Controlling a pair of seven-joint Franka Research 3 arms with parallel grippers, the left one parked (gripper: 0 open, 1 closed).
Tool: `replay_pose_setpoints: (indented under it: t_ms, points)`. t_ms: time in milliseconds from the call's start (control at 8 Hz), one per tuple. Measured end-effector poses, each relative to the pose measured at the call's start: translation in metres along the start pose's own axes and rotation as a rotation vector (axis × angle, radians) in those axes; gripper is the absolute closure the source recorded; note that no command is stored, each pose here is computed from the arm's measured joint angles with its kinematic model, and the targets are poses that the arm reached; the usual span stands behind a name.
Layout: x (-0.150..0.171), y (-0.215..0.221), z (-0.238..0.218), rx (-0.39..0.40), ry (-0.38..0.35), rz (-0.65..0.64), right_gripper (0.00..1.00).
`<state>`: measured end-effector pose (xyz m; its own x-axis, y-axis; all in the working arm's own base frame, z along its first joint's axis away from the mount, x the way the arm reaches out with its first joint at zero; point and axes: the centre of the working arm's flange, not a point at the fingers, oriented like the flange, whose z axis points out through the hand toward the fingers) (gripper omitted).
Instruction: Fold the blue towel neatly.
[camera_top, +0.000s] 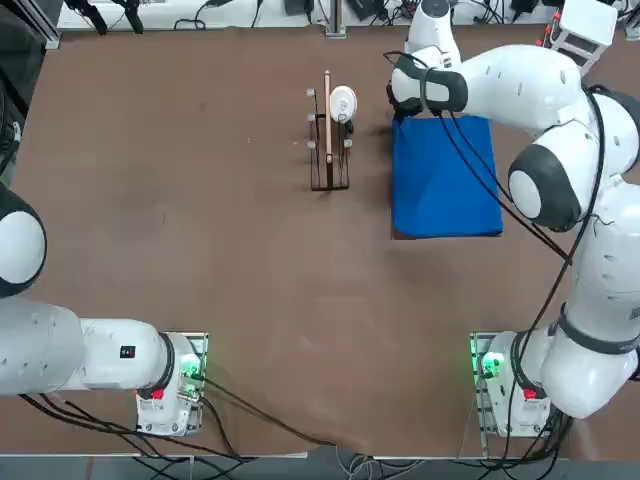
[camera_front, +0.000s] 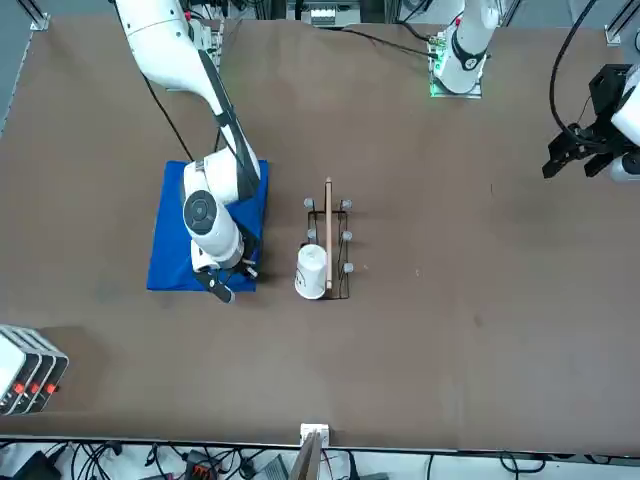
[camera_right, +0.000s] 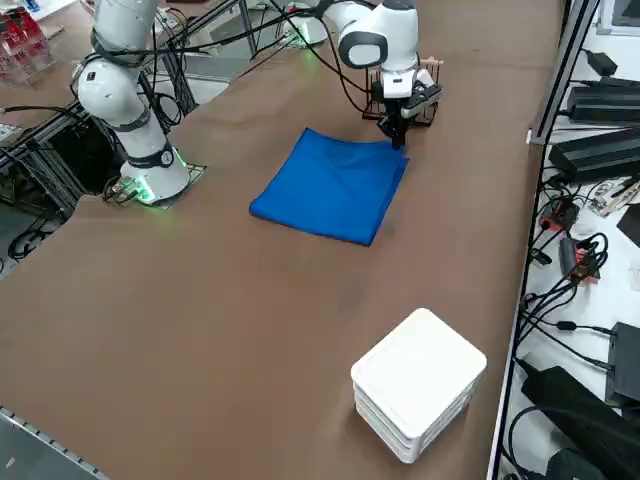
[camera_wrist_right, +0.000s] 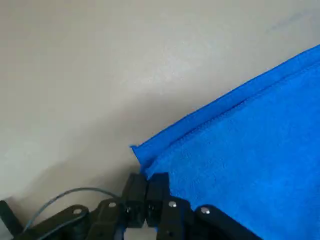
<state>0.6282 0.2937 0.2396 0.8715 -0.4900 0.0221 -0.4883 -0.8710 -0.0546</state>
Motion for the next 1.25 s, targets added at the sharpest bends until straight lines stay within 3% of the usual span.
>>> replay_pose_setpoints:
  t_ms: [1250]
  points:
    - [-0.007,-0.013,-0.001,0.011,0.009,-0.024,0.97]
